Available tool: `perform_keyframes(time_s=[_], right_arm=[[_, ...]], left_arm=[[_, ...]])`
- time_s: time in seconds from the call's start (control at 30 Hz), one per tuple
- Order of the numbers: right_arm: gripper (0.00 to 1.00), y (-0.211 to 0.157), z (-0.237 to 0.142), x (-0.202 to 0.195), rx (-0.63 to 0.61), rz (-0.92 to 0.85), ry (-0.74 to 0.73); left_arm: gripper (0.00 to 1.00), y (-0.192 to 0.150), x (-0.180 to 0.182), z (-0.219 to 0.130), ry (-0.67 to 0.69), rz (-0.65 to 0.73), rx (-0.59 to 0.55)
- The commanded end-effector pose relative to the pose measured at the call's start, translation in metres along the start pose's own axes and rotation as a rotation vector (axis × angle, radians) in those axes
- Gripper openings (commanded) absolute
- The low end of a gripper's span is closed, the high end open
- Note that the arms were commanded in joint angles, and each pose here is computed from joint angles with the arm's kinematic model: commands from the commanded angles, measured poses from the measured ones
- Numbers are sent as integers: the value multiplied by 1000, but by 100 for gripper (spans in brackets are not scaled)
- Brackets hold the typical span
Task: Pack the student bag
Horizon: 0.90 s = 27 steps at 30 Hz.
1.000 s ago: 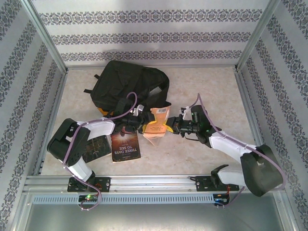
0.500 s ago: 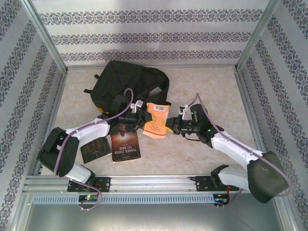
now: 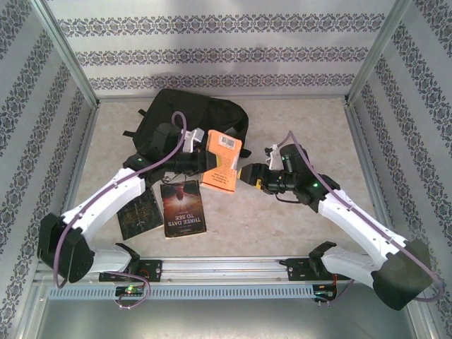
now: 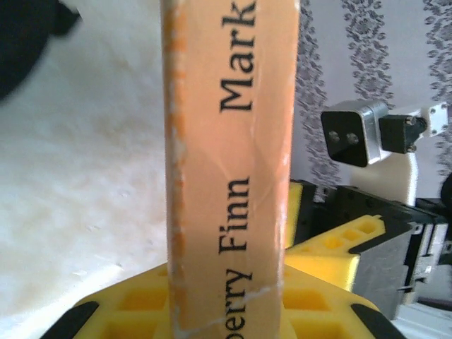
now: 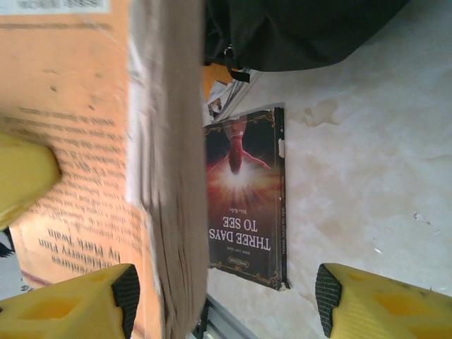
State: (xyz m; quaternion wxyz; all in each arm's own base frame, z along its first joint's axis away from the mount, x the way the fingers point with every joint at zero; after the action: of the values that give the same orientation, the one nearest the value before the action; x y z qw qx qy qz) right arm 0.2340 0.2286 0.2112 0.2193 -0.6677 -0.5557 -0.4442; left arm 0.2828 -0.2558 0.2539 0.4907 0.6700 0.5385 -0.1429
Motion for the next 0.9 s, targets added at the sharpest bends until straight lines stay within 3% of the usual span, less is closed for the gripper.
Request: perform_keyframes(time_s=[0.0, 0.07, 0.13, 0.23, 0.37, 0.47, 0.6, 0.7, 0.87], right_arm=[[68, 8, -19, 20, -30, -38, 0], [69, 12, -32, 38, -73, -58, 3], [69, 18, -45, 54, -118, -58, 25], [70, 26, -63, 69, -181, -5, 55], [70, 34, -83, 70, -272, 118, 58], [71, 37, -92, 75, -314, 229, 152], [73, 33, -96, 102, -269, 270, 298], [80, 29, -104, 121, -270, 226, 337], [94, 32, -107, 129, -286, 211, 354]], left_arm=[[0, 6, -2, -28, 277, 391, -75], [0, 13, -7, -38, 521, 688, -139], [0, 20, -16, -44, 680, 916, -204], [0, 37, -28, -58, 869, 1108, -331], [0, 46, -49, -71, 1021, 1301, -467], [0, 46, -68, -80, 1066, 1404, -561], [0, 37, -93, -78, 1069, 1565, -626], [0, 29, -104, -72, 1060, 1678, -632], [0, 25, -110, -65, 1048, 1754, -603]])
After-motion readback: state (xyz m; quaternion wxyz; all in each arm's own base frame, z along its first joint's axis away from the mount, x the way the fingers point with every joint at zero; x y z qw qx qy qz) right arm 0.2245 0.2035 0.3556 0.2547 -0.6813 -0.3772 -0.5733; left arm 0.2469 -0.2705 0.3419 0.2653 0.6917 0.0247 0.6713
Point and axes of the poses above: each hand's point on the last joint's axis, 136 mm out from that joint toward the fingers, its own z axis out along the fingers, its own x axis along the line the jaws close on, y = z × x, the point moved 1 cm from there along -z, back along the fingers, and after that the axes turned 6 degrees about z, right-handed, at the moved point
